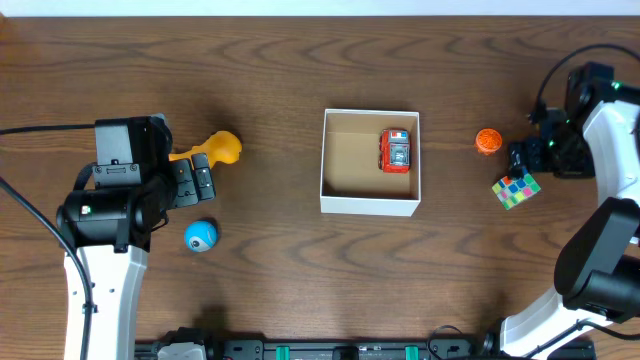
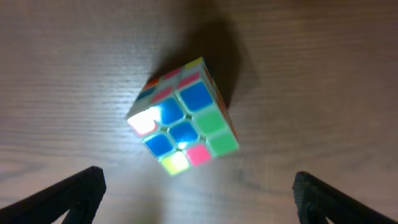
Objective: Pack container
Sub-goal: 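Move the right gripper to the Rubik's cube and grasp it, then carry the Rubik's cube into the box beside the fire truck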
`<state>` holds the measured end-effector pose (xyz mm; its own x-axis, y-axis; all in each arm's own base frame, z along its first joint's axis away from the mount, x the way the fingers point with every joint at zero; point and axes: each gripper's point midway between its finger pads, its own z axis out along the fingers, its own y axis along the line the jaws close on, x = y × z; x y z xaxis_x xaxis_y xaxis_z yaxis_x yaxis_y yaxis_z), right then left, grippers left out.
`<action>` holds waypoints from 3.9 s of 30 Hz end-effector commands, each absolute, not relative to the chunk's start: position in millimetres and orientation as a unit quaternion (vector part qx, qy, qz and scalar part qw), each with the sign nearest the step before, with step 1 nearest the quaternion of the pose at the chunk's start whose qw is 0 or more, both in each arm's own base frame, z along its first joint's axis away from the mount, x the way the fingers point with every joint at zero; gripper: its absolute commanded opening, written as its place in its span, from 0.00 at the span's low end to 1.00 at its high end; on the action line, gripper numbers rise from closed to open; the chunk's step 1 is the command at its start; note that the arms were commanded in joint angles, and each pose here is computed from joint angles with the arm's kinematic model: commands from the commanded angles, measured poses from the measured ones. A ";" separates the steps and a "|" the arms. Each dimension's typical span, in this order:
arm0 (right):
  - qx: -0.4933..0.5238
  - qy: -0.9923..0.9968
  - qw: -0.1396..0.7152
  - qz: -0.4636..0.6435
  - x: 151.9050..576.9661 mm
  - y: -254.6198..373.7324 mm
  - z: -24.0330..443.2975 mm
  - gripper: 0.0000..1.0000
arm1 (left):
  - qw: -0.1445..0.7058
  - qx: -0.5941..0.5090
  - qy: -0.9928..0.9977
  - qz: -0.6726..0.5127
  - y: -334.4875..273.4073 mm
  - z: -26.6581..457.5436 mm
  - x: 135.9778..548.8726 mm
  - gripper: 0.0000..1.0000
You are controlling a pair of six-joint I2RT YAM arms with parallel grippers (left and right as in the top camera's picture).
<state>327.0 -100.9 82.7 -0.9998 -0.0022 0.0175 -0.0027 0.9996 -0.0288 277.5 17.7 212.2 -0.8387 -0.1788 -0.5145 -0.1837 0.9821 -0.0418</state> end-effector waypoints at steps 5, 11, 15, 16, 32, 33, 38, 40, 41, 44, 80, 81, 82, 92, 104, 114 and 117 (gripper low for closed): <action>0.069 -0.998 0.002 0.008 326.8 -96.7 52.6 0.99 | 0.277 -0.102 0.955 0.005 20.1 219.5 279.6 0.98; 0.101 -0.995 -0.004 -0.005 324.8 -90.3 39.2 0.99 | 0.277 -0.102 0.955 0.005 20.1 219.5 279.6 0.98; 0.102 -0.995 -0.007 -0.008 323.6 -88.4 32.1 0.99 | 0.277 -0.102 0.955 0.005 20.1 219.5 279.6 0.98; 0.102 -0.995 -0.009 -0.010 323.7 -87.7 30.0 0.99 | 0.277 -0.102 0.955 0.005 20.1 219.5 279.6 0.98; 0.091 -0.995 -0.023 -0.022 324.0 -76.3 13.5 0.65 | 0.277 -0.102 0.955 0.005 20.1 219.5 279.6 0.98; 0.086 -0.996 -0.024 -0.022 324.3 -76.4 13.5 0.62 | 0.277 -0.102 0.956 0.005 20.1 219.4 279.5 0.98; 0.047 -0.998 -0.025 -0.022 325.2 -76.4 13.5 0.47 | 0.277 -0.102 0.955 0.005 20.1 219.5 279.6 0.98; 0.025 -0.999 -0.026 -0.026 325.8 -74.9 14.0 0.45 | 0.277 -0.102 0.955 0.005 20.1 219.5 279.6 0.98; 0.014 -0.999 -0.029 -0.032 327.1 -71.9 15.4 0.44 | 0.277 -0.102 0.955 0.005 20.1 219.5 279.6 0.98; 0.011 -0.997 -0.046 -0.058 334.0 -53.2 25.0 0.37 | 0.277 -0.102 0.955 0.005 20.1 219.5 279.6 0.98; 0.004 -0.969 -0.237 -0.065 390.3 212.5 120.6 0.02 | 0.277 -0.102 0.955 0.004 20.0 219.5 279.6 0.98; 0.005 -0.970 -0.235 -0.063 392.3 213.7 115.6 0.01 | 0.277 -0.102 0.956 0.004 20.0 219.4 279.5 0.98; 0.005 -0.971 -0.232 -0.062 394.2 214.9 110.6 0.02 | 0.277 -0.102 0.956 0.004 20.0 219.4 279.5 0.98; 0.004 -0.978 -0.203 -0.043 407.5 219.3 67.9 0.02 | 0.277 -0.102 0.956 0.004 20.0 219.4 279.5 0.98; -0.009 -0.979 -0.200 -0.039 418.7 211.2 51.3 0.12 | 0.276 -0.102 0.956 0.004 20.0 219.4 279.5 0.98; -0.008 -0.979 -0.200 -0.039 418.1 211.6 51.1 0.77 | 0.270 -0.102 0.957 0.005 19.9 217.7 276.8 0.98; -0.008 -0.979 -0.199 -0.039 417.7 212.0 51.0 0.98 | 0.270 -0.102 0.957 0.005 19.9 217.5 276.5 0.98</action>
